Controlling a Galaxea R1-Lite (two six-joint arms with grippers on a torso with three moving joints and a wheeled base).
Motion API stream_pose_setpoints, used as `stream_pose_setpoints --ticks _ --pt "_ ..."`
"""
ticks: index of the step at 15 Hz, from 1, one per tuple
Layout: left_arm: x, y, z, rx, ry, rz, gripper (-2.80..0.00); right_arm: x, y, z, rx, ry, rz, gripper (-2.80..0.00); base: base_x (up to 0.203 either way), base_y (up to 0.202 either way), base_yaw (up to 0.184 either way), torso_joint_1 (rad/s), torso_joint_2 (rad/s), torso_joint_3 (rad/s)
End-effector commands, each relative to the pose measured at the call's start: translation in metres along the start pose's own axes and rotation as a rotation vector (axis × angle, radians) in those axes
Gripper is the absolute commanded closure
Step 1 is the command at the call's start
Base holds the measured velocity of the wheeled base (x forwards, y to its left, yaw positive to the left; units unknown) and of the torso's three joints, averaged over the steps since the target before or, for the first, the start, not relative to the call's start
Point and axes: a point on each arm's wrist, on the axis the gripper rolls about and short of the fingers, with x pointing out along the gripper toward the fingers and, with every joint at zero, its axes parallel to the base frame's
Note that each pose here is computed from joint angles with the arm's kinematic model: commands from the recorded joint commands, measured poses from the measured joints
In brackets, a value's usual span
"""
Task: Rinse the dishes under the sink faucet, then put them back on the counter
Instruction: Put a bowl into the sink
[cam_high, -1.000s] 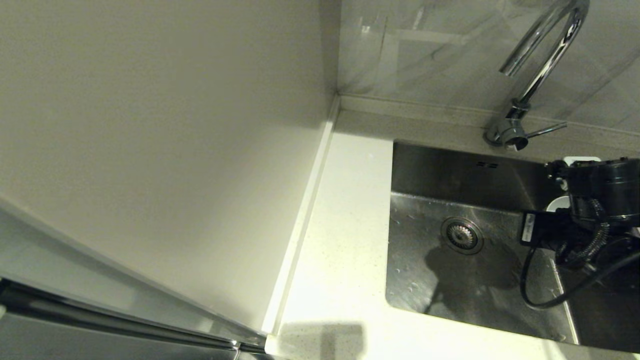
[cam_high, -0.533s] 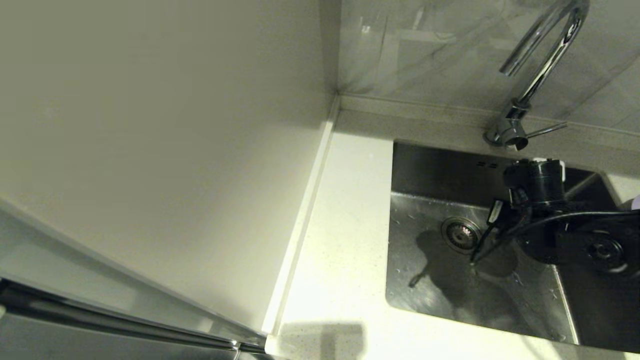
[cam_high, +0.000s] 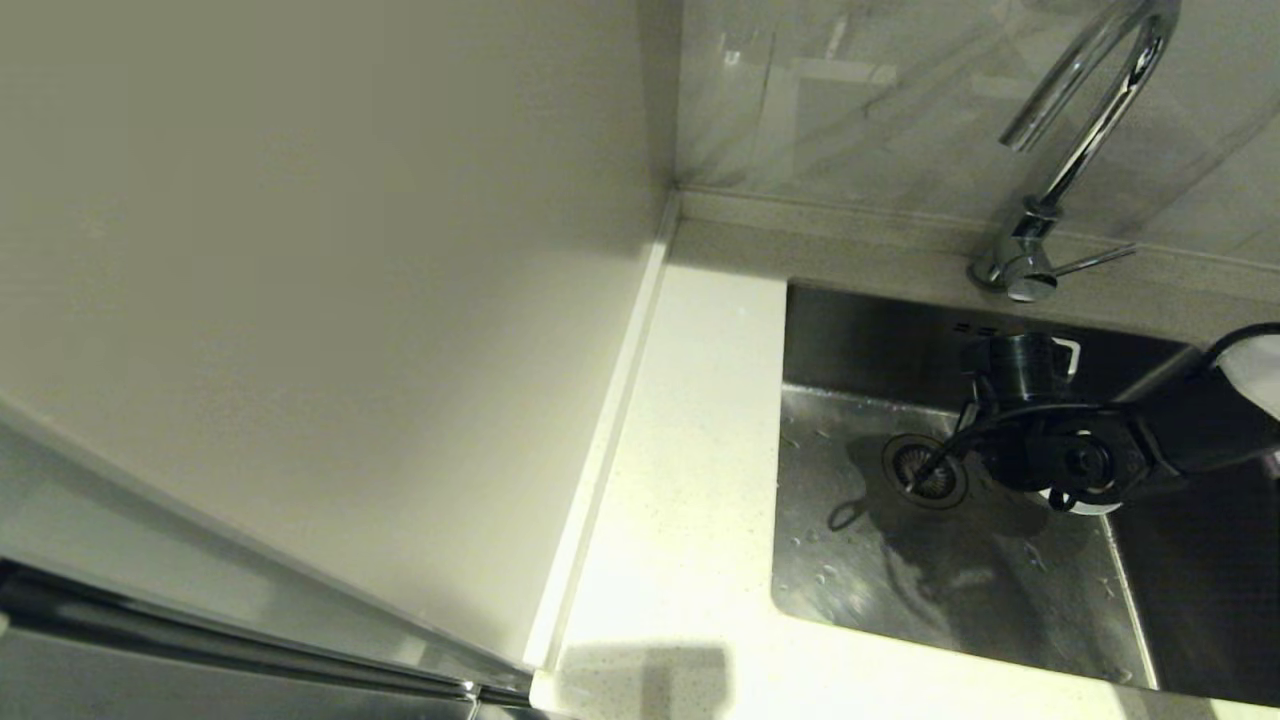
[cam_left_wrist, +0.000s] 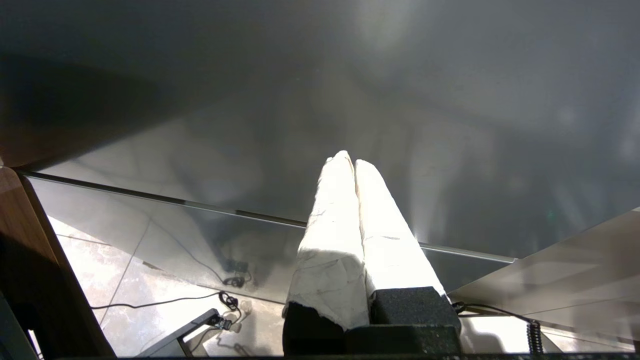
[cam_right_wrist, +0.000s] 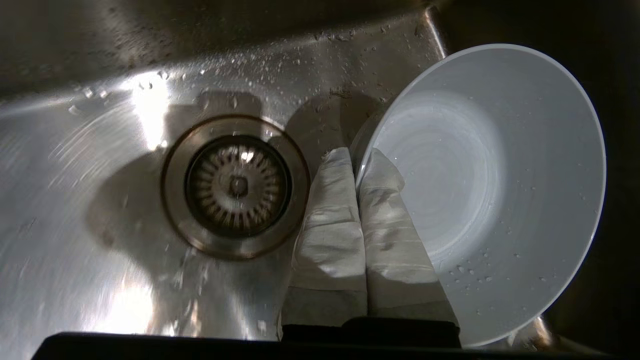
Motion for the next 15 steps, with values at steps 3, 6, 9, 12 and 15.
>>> stream_pose_setpoints --ticks 3,6,9,12,15 --pt "0.000 0.000 -0.001 -0.001 0.002 0.000 0.00 0.039 0.006 -0.002 0.027 -0.001 -0.039 0.00 0.000 0.000 0.000 0.000 0.00 0.000" --pt "0.000 0.000 -0.001 -0.001 0.003 0.000 0.00 0.060 0.006 0.000 0.046 -0.010 -0.066 0.00 0.000 0.000 0.000 0.000 0.00 0.000" --pt "0.000 0.000 -0.001 -0.001 0.004 0.000 0.00 0.078 0.007 0.003 0.065 -0.028 -0.087 0.00 0.000 0.000 0.000 0.000 0.00 0.000" --pt "0.000 0.000 -0.001 -0.001 0.002 0.000 0.00 0.095 0.009 0.002 0.065 -0.021 -0.108 0.00 0.000 0.000 0.000 0.000 0.00 0.000" --pt "0.000 0.000 -0.001 -0.001 0.003 0.000 0.00 0.107 0.007 -0.005 0.058 -0.009 -0.126 0.00 0.000 0.000 0.000 0.000 0.00 0.000"
